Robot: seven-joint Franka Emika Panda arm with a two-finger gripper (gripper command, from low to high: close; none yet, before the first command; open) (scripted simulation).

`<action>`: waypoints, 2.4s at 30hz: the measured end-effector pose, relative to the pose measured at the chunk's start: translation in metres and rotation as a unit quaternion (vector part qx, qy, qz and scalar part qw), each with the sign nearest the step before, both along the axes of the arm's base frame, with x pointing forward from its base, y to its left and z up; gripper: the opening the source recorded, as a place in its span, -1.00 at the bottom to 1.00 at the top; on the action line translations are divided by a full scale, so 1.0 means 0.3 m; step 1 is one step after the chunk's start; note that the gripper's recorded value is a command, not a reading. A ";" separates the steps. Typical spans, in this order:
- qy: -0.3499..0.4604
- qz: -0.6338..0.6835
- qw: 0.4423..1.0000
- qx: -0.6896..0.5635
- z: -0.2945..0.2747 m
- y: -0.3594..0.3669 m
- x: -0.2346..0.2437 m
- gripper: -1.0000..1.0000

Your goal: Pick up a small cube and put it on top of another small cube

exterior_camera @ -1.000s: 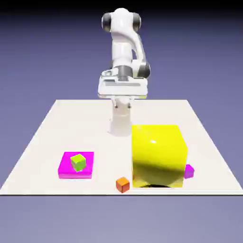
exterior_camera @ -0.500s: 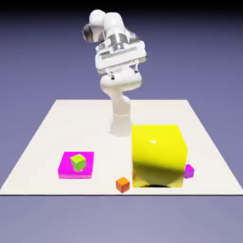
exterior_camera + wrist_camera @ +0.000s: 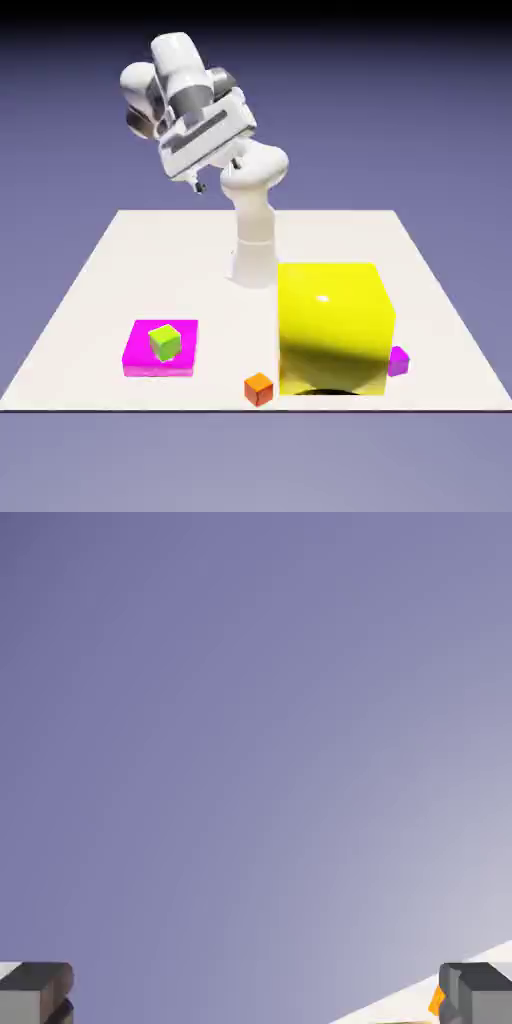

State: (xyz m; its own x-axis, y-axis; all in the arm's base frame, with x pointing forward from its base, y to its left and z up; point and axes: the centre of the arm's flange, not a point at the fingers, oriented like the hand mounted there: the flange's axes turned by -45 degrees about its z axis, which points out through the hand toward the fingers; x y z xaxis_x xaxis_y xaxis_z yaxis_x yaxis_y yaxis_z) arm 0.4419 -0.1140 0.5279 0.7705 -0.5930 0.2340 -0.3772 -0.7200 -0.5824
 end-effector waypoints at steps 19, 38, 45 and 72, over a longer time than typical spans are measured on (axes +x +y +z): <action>0.395 -0.109 0.911 -0.052 -1.145 0.289 0.327 0.00; 0.191 0.107 0.964 -0.150 -0.852 0.475 0.377 -1.00; 0.010 0.316 0.903 -0.290 -0.700 0.792 0.293 -1.00; -0.358 0.814 -0.068 -0.453 -0.875 1.487 -0.679 -1.00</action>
